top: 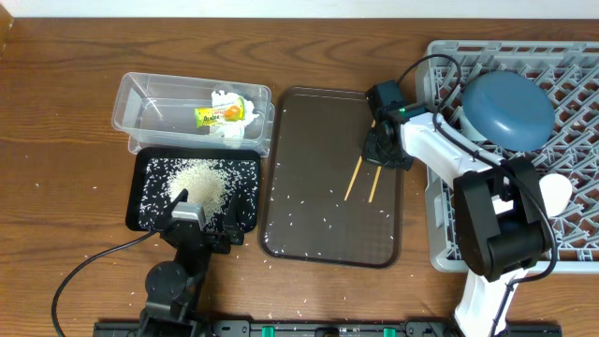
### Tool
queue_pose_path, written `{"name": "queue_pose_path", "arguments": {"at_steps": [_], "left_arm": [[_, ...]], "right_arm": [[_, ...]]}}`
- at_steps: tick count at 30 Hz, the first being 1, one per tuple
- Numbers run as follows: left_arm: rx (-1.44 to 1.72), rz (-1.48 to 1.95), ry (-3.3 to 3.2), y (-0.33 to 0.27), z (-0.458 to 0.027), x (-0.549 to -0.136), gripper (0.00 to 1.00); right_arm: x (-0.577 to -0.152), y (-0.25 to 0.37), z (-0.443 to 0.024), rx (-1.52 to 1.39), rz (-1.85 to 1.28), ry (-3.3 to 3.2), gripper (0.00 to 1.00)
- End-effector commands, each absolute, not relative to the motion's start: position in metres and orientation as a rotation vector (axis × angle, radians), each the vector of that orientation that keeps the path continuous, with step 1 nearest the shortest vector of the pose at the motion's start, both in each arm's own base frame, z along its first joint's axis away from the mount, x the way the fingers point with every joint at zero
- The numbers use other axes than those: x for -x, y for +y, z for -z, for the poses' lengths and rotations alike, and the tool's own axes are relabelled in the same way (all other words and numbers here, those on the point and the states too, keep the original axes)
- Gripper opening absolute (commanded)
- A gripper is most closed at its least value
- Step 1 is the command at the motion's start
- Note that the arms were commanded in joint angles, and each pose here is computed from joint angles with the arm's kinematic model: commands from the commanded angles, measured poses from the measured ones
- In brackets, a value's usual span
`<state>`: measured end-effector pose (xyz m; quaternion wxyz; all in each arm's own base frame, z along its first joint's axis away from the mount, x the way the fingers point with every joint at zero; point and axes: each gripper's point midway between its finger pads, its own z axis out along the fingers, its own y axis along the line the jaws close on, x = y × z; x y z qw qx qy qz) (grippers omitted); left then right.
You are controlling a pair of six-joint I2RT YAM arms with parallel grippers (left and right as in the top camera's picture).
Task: Sort waste into correct bins and load items into the dishwasher rack
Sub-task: 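Grasp one wooden chopstick on the brown tray with the right gripper, then carry the chopstick to the dish rack and drop it in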
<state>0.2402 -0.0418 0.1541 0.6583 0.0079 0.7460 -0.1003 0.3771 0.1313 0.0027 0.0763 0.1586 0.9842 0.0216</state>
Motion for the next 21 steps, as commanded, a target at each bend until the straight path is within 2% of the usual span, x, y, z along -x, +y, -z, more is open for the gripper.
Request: {"name": "queue_pose_path", "arguments": {"at_steps": [1,6,11,15,21], "left_arm": [[-0.014,0.212,1.729,-0.040,-0.137,-0.241,0.98],[-0.014,0.212,1.729,-0.040,-0.137,-0.241,0.98],[-0.014,0.212,1.729,-0.040,-0.137,-0.241,0.98],[-0.014,0.212,1.729,-0.040,-0.137,-0.241,0.98],[-0.014,0.212,1.729,-0.040,-0.137,-0.241,0.98]], "right_arm": [[-0.380,0.129,-0.026,-0.393,-0.109,2.920,0.01],[-0.396,0.113,-0.097,-0.113,-0.022,2.730,0.01],[-0.406,0.080,-0.153,0.000,0.069,2.570,0.01],[-0.415,0.040,-0.164,0.063,0.148,2.539,0.01],[-0.423,-0.002,-0.143,0.189,0.148,2.587,0.01]]}}
